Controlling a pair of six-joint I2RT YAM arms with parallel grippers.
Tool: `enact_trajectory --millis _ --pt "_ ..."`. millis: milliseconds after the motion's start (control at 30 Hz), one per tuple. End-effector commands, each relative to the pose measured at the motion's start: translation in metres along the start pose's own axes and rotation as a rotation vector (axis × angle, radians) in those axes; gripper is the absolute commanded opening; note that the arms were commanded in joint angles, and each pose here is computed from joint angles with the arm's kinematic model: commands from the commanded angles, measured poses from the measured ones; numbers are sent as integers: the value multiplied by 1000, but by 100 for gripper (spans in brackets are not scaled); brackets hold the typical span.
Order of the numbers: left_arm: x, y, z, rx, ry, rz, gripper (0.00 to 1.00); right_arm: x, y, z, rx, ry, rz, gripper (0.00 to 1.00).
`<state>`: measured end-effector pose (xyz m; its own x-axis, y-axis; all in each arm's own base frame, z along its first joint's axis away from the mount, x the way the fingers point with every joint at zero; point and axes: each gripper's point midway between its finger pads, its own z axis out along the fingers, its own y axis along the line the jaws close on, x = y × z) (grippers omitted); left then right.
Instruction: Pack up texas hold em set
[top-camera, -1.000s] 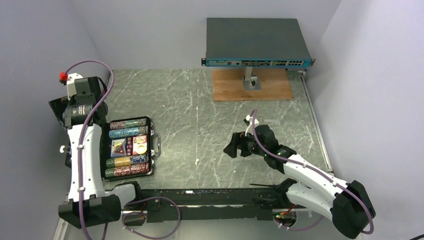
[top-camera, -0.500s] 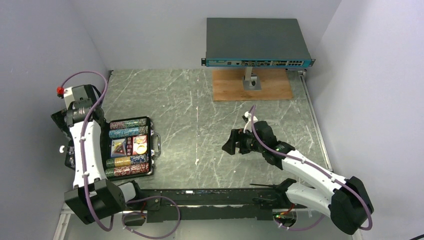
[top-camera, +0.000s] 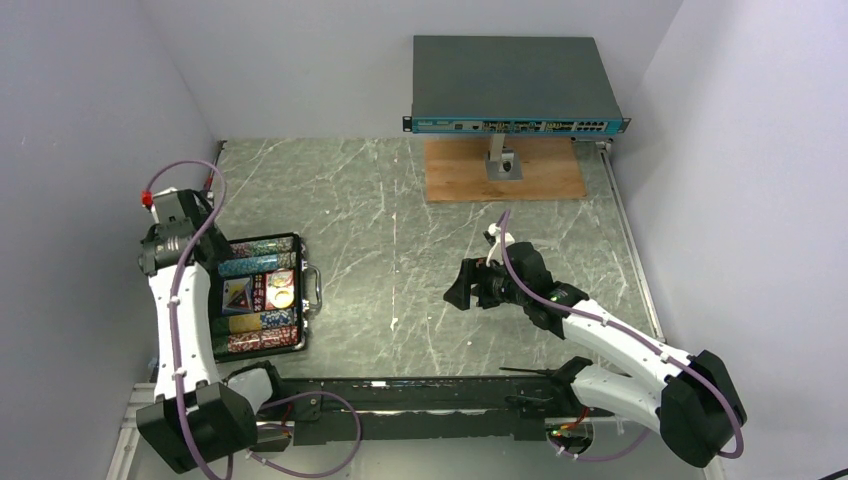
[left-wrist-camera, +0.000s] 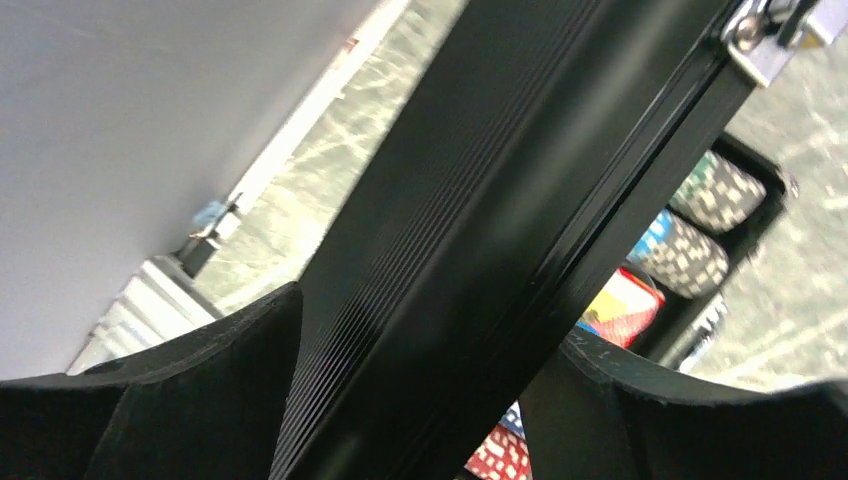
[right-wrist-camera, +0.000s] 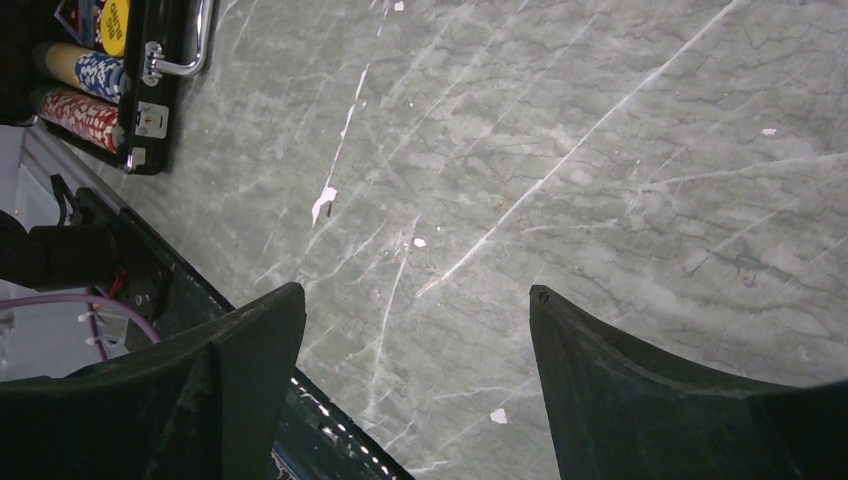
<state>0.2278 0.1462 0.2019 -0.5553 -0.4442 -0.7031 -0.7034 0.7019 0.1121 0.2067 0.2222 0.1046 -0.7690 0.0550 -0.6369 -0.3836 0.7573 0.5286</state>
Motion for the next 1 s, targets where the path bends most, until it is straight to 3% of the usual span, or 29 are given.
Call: enact_trajectory --millis 0,233,433,633,700,800,867,967 --pt "12 -31 -12 167 9 -1 76 -10 9 -1 -40 -54 -2 84" --pt "37 -67 -22 297 72 68 76 -5 9 3 -54 -48 9 84" --pt "38 -96 -57 506 45 60 99 -6 12 9 -56 -49 -14 84" --pt "33 -122 -110 795 -12 46 99 -10 39 25 -117 -30 -48 86" --pt "34 -121 -116 815 -26 51 99 -10 55 31 -145 -24 -62 86" --pt "41 -113 -98 736 -14 77 93 -2 85 43 -210 3 -77 85" --pt "50 -111 -79 682 29 113 83 1 107 50 -255 19 -85 84" --pt "67 -118 -45 638 114 174 58 7 145 62 -340 37 -91 84"
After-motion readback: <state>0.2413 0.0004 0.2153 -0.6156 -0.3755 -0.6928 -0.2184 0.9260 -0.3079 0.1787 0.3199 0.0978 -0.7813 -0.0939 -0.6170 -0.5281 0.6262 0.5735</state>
